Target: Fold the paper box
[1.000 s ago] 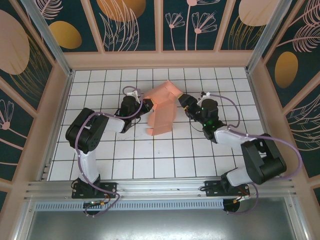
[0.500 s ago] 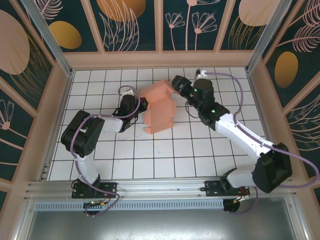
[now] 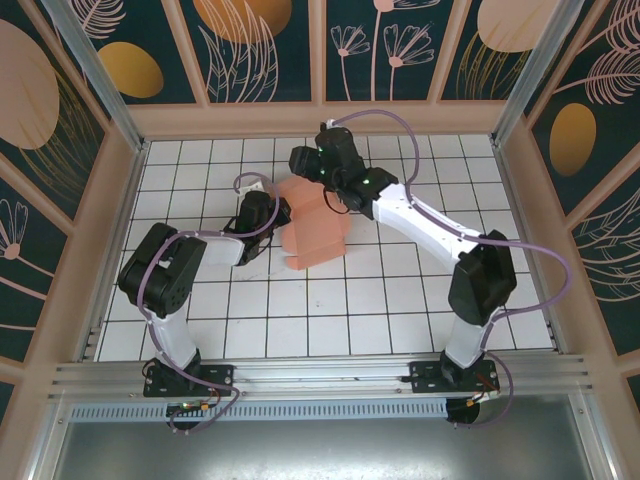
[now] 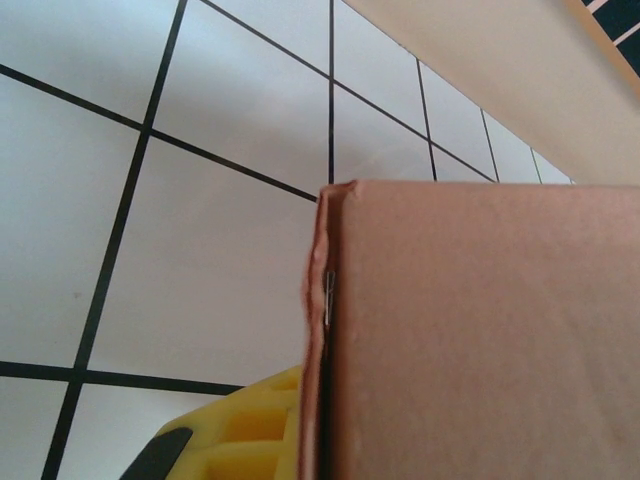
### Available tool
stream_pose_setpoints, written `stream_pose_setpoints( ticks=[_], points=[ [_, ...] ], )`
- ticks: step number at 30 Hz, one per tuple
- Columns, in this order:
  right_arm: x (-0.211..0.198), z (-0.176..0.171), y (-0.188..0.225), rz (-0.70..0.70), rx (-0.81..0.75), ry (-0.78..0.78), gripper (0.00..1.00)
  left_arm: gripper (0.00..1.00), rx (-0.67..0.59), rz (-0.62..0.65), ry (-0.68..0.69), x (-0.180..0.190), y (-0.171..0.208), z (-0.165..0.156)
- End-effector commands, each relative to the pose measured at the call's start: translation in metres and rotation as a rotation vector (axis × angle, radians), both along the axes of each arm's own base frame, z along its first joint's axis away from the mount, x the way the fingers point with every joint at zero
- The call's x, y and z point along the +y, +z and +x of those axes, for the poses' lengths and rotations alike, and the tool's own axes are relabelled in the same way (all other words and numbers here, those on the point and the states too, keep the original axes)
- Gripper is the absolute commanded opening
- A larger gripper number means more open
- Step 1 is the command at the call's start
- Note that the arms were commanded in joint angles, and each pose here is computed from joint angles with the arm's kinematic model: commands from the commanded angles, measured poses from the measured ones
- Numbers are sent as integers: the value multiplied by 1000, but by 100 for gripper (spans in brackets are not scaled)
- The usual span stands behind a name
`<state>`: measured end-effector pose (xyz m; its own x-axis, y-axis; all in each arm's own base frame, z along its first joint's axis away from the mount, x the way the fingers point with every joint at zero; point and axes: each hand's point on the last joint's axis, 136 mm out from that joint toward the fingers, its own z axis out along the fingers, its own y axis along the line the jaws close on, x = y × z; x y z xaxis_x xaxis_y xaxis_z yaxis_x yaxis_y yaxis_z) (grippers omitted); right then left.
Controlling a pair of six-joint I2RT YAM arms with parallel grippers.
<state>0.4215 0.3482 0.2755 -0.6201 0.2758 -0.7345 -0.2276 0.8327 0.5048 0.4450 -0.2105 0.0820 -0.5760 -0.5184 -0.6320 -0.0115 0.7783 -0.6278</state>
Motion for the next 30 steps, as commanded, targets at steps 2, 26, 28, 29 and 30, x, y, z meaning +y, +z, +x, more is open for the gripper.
stream_pose_setpoints(
  ticks=[2, 26, 28, 29, 30],
  points=[
    [-3, 3, -1, -44, 19, -26, 59, 0, -27, 30, 19, 8, 12, -1],
    [-6, -5, -63, -130, 163, -110, 42, 0, -25, 79, 59, 18, 16, 1],
    [-2, -5, -64, -129, 167, -105, 41, 0, -23, 80, 59, 18, 15, 0],
    [0, -5, -64, -123, 170, -101, 39, 0, -24, 81, 60, 18, 15, 1],
    [1, -5, -65, -123, 172, -100, 37, 0, -23, 81, 57, 18, 15, 0]
  ],
)
